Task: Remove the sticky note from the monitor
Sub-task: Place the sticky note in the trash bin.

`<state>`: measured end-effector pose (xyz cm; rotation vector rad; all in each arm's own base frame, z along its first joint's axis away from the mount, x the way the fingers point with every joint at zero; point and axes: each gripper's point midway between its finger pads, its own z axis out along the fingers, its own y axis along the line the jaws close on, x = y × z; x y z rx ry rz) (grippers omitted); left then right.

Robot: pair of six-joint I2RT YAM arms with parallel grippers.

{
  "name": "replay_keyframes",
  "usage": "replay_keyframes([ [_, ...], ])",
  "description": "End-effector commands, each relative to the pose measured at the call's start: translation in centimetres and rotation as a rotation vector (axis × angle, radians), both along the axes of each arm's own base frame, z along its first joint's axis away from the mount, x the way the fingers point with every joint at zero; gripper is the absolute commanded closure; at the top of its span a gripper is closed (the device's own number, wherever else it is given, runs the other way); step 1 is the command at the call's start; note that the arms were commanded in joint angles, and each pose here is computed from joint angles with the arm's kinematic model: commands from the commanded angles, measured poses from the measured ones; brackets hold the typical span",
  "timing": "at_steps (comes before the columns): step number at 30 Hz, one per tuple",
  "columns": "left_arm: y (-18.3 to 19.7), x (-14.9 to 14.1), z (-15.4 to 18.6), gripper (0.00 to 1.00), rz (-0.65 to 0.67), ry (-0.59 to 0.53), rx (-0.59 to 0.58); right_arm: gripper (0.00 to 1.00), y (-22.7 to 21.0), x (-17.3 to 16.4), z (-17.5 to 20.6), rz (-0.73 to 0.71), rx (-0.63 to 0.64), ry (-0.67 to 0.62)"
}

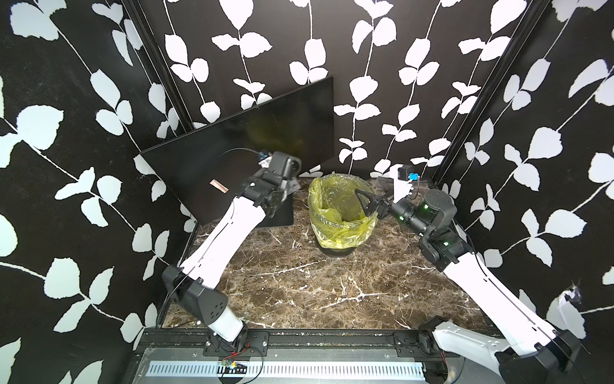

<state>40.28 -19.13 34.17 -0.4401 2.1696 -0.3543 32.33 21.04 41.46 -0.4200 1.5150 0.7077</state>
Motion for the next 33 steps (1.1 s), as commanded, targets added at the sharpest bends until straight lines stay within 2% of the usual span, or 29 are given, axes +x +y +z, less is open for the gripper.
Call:
replay_keyframes([
  [1, -4.9, 0.1, 0.2, 1.00, -0.161, 0.005, -0.050, 0.00, -0.2, -0.4, 1.4, 0.007, 0.023, -0.029],
  [6, -10.1, 0.2, 0.9, 1.00, -0.348, -0.022, -0.131, 0.00, -0.5, -0.5, 1.4, -0.007, 0.018, -0.027],
  [8, -11.7, 0.2, -0.2, 1.00, -0.402, 0.011, -0.156, 0.00, -0.6, -0.6, 1.2, -0.008, 0.018, -0.023],
  [13, -14.0, 0.2, -1.5, 1.00, -0.464, 0.036, -0.210, 0.00, -0.7, -0.8, 1.1, -0.014, 0.011, -0.017],
  [17, -14.0, 0.0, -1.8, 0.99, -0.475, 0.050, -0.194, 0.00, -0.8, -0.8, 1.0, -0.013, 0.012, -0.015],
  [26, -13.6, -0.5, -0.2, 0.51, -0.494, 0.020, -0.181, 0.00, -0.6, -0.8, 0.9, -0.002, 0.018, -0.008],
  [33, -13.4, -0.9, 1.8, 0.43, -0.521, -0.002, -0.166, 0.00, -0.5, -0.9, 1.0, 0.004, 0.024, -0.009],
])
